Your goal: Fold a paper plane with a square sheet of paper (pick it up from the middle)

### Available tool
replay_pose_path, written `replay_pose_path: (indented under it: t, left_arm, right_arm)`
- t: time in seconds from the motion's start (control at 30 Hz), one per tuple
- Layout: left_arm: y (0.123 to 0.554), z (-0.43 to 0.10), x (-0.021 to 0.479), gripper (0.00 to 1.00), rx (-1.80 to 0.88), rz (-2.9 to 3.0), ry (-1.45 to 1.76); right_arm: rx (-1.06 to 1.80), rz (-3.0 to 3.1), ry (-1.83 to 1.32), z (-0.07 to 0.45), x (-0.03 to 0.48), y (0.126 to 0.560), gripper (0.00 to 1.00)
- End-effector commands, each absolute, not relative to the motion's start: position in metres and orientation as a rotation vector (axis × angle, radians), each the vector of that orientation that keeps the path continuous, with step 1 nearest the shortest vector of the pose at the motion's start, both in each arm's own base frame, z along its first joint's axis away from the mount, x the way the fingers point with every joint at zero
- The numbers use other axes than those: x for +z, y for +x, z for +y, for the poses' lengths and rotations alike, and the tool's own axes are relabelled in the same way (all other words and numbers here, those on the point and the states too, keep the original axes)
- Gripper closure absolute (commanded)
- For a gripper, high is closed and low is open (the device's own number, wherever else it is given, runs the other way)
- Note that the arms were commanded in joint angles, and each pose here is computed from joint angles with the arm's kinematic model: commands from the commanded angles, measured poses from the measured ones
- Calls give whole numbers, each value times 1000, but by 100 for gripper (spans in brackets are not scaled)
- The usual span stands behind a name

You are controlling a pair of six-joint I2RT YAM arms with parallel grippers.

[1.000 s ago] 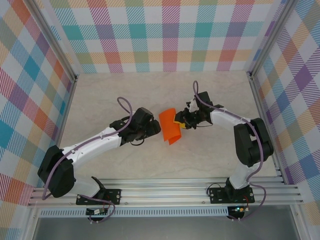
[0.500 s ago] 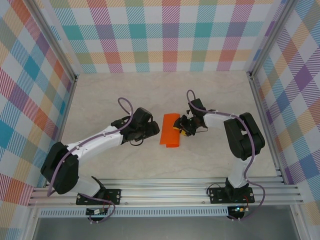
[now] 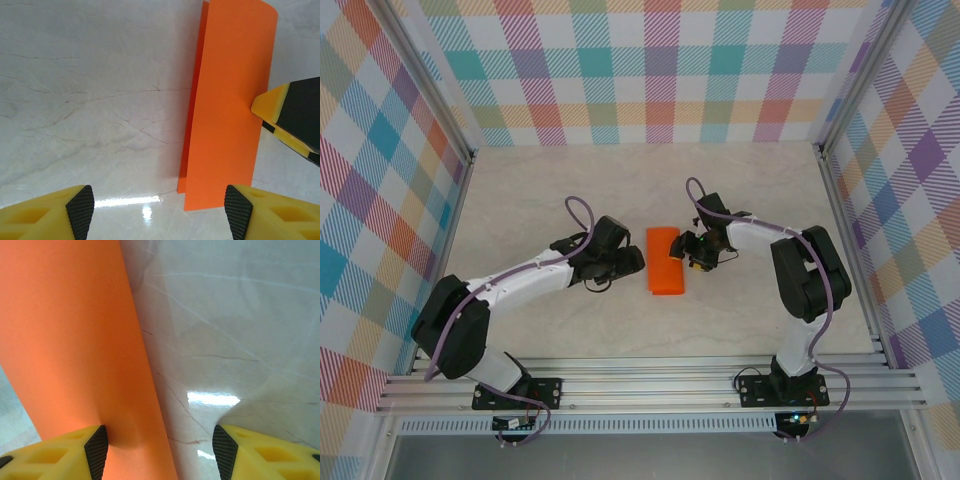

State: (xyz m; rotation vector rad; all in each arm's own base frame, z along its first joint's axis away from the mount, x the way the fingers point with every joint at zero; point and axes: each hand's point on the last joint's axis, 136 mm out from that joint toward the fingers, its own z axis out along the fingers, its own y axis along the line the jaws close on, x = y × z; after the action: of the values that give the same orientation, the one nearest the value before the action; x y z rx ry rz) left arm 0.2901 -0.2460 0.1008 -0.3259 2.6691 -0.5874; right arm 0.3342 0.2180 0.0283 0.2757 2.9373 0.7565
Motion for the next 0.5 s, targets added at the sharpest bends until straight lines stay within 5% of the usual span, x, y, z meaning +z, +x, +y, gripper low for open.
replay_pose_path:
  t: [0.0, 0.47]
  left_arm:
    - [301, -256, 109, 29, -645, 2649, -310]
    - [310, -270, 101, 36, -660, 2672, -301]
  right_arm:
    - [625, 2952, 232, 199, 35, 334, 38]
    - [652, 2971, 168, 206, 38, 337, 33]
